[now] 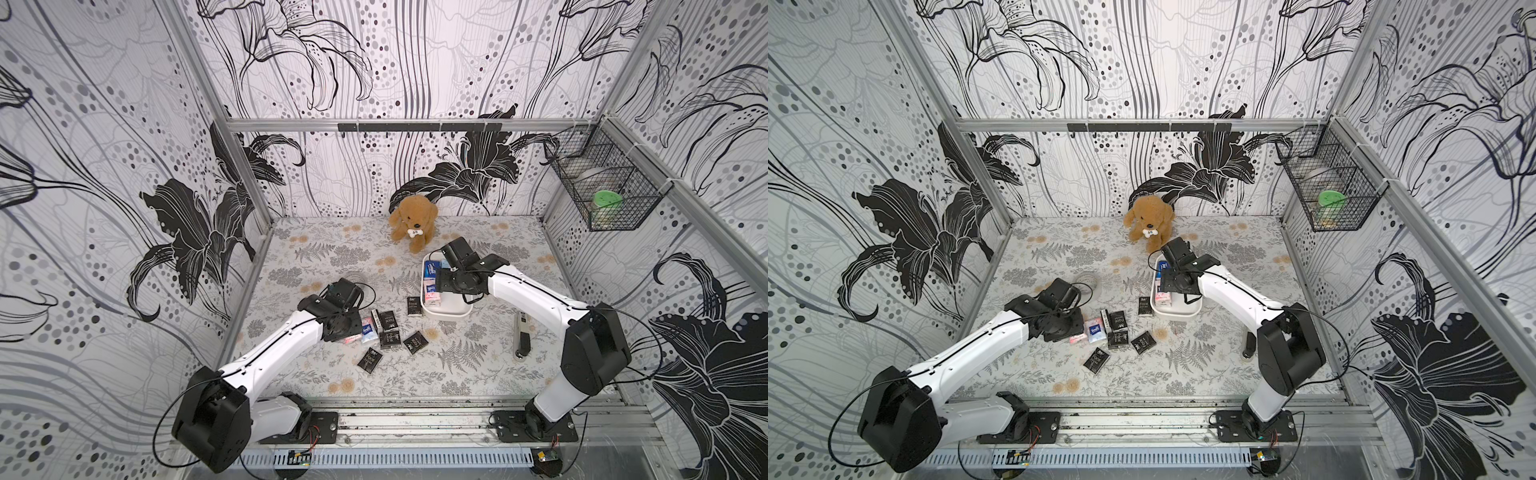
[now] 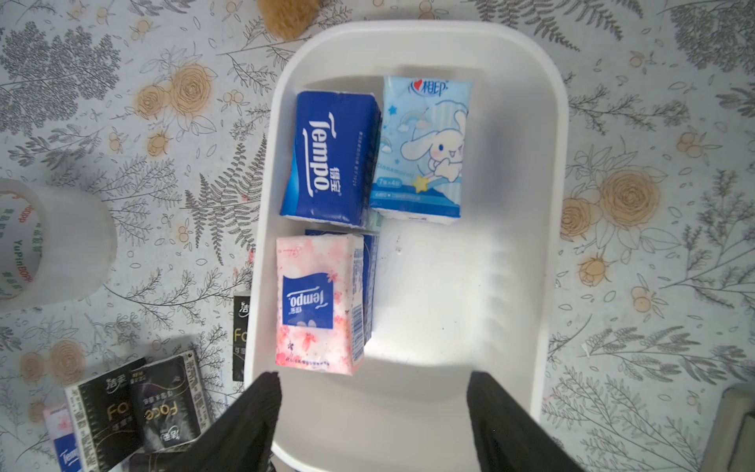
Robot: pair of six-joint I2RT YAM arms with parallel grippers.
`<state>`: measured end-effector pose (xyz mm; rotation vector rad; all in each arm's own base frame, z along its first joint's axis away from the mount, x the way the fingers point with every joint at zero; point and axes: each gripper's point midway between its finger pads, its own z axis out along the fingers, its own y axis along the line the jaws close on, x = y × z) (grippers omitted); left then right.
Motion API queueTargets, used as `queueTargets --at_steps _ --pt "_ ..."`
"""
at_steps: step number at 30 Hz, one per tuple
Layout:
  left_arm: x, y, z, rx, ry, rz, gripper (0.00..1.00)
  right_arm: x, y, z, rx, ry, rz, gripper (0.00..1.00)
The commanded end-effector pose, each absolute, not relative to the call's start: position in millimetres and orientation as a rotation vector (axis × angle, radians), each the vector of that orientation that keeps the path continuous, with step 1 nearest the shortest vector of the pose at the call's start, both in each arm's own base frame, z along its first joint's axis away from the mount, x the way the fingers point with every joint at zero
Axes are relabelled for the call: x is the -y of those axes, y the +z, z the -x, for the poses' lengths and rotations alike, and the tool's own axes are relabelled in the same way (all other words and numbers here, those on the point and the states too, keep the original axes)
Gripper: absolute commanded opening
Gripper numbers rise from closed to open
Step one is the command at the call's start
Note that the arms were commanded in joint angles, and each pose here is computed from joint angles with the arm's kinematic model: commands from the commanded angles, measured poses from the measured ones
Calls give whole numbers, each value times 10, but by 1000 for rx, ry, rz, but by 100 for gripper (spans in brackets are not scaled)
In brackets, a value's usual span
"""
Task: Put the pocket tissues into the storage box
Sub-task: Pick up the pocket tissues from the center of the board, then place the pocket tissues in the storage box.
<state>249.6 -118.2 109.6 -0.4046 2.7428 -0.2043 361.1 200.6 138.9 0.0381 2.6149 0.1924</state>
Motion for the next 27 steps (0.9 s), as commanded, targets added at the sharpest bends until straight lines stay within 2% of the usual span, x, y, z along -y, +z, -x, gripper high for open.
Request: queueTargets --at_steps 1,3,13,21,27 --pt "1413 1484 -2721 -2645 -341 385 40 -1961 1367 -3639 -2609 178 -64 78" --pt "1626 1702 -2872 -2582 -440 357 35 -1920 1341 -3645 -2607 180 -92 78" --pt "2986 2066 -3273 -2503 -672 85 36 -1375 1250 -3699 -2595 211 -333 78" --pt "4021 2010 -3434 -2509 -743 -122 37 -790 1107 -3595 -2578 162 -515 79" --pt "4266 1692 -3577 -2552 -660 -158 37 -623 1109 -3488 -2548 136 -561 79"
